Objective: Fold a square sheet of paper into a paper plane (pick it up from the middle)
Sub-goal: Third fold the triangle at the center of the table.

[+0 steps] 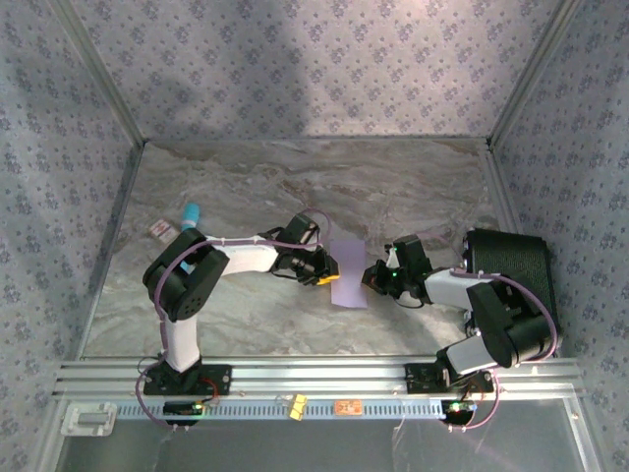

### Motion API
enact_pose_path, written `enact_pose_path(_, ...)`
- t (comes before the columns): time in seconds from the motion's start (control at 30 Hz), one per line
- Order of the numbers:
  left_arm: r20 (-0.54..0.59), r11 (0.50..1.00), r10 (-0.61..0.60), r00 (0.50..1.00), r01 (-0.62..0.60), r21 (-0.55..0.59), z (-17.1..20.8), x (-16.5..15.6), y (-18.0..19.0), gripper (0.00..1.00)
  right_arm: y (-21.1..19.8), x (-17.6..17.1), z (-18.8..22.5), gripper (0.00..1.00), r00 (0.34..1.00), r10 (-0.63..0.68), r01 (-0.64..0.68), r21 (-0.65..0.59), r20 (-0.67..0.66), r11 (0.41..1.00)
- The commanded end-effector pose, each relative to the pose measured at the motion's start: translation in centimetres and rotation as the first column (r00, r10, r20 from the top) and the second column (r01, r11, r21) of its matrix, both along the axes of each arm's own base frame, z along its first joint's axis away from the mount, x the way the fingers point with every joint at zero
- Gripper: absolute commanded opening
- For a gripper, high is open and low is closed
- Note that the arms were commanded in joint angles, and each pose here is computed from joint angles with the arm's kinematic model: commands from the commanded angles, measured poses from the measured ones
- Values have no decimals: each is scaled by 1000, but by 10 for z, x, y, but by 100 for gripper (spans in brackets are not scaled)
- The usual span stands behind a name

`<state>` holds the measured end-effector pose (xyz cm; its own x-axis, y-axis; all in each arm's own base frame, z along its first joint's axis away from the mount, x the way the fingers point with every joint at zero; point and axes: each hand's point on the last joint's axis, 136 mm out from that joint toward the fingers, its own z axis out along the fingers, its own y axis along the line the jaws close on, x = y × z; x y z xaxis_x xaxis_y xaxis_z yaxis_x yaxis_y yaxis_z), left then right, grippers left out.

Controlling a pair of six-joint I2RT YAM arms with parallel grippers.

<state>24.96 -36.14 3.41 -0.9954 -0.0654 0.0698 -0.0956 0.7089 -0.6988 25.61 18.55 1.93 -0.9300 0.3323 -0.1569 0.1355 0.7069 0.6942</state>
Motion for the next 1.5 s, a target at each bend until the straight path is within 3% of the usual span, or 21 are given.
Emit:
enact_pose_path(0.0, -12, 1000, 1, 1000, 0, 17, -4, -3, 1, 15, -4, -13, -9, 10, 999, 7, -7, -4, -46, 1000)
enact_pose_path(0.13, -11, 999, 18, 1000, -18, 39, -3, 2, 9, 6, 8, -8, 7, 17, 998, 62, -63, 28, 19, 998)
enact_pose_path(0.27, -4, 998, 54, 999, -54, 41, 1, 8, 24, 4, 12, -5, 26, 25, 991, 103, -104, 12, 88, 995)
enact_pose_path(0.43, -26, 996, 84, 996, -82, 40, 9, 11, 41, 3, 23, -5, 58, 43, 958, 197, -189, -56, 207, 980)
enact_pose_path(0.63, -21, 995, 97, 995, -97, 27, 20, 10, 52, 3, 44, -12, 77, 50, 853, 388, -302, -278, 348, 912)
enact_pose_path(0.73, -26, 995, 101, 995, -100, 26, 21, 9, 54, 3, 62, -17, 92, 53, 734, 473, -303, -388, 488, 871)
enact_pose_path(0.8, -26, 994, 106, 994, -106, 18, 24, 8, 55, 4, 76, -27, 97, 55, 610, 570, -314, -493, 550, 811)
enact_pose_path(0.9, -21, 994, 108, 994, -108, 12, 26, 10, 55, 4, 89, -36, 95, 56, 488, 675, -307, -615, 553, 726)
enact_pose_path(1.1, -21, 994, 113, 993, -113, 6, 27, 12, 56, 4, 108, -43, 88, 57, 373, 760, -198, -755, 532, 625)
enact_pose_path(1.27, -24, 993, 119, 993, -119, -2, 26, 13, 55, 4, 121, -49, 73, 58, 323, 818, -185, -816, 476, 548)
enact_pose_path(1.47, -22, 993, 119, 993, -119, -1, 26, 14, 55, 5, 124, -45, 57, 61, 329, 845, -98, -875, 421, 474)
